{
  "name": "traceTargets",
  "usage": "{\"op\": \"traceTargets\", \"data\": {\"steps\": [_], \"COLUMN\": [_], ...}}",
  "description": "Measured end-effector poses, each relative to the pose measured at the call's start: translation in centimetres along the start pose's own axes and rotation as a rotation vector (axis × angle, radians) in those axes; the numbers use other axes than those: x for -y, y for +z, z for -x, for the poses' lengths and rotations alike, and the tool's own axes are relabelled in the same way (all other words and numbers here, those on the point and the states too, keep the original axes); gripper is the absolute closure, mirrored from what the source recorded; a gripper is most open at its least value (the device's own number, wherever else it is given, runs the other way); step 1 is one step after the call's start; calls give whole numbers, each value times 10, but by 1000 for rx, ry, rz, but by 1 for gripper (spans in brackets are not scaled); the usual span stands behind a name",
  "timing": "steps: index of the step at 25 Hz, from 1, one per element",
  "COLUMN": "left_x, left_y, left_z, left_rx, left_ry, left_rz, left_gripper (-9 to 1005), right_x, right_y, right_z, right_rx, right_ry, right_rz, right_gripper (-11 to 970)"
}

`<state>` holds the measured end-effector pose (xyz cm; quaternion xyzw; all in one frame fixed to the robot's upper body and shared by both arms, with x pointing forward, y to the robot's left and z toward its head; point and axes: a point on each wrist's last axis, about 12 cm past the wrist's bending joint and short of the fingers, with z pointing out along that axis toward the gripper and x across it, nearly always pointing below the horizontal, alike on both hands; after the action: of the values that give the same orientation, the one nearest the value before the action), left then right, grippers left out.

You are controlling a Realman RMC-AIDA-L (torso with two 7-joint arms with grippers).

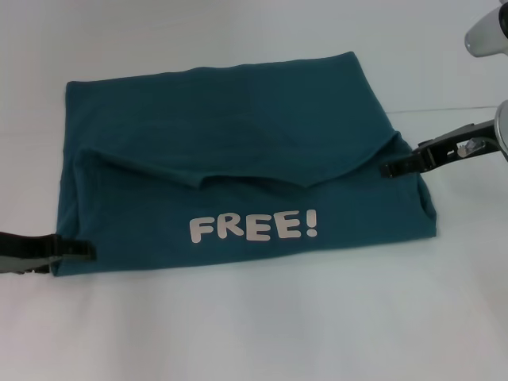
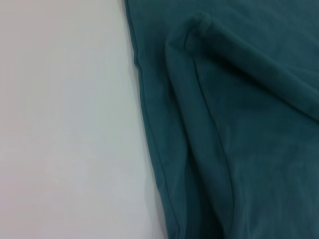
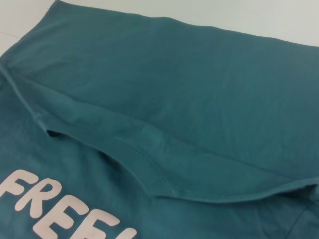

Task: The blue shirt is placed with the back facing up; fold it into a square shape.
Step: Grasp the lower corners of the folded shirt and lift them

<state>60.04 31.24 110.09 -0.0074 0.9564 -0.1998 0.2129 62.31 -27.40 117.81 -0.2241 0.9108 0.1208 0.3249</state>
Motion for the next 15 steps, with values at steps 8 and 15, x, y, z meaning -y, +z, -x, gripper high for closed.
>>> {"op": "traceTargets", "data": {"steps": [8, 15], "left_x": [4, 11], "left_y": [4, 9], "left_z": [0, 0], "left_rx": [-3, -19], "left_ry": [21, 62], "left_rz": [7, 14], "left_gripper": [171, 191], "right_x": [0, 0], "right_y": [0, 0], "right_z": [0, 0], "right_rx": [-3, -3], "right_ry": [0, 0], "right_rz": [2, 3], "right_gripper": [40, 40]}}
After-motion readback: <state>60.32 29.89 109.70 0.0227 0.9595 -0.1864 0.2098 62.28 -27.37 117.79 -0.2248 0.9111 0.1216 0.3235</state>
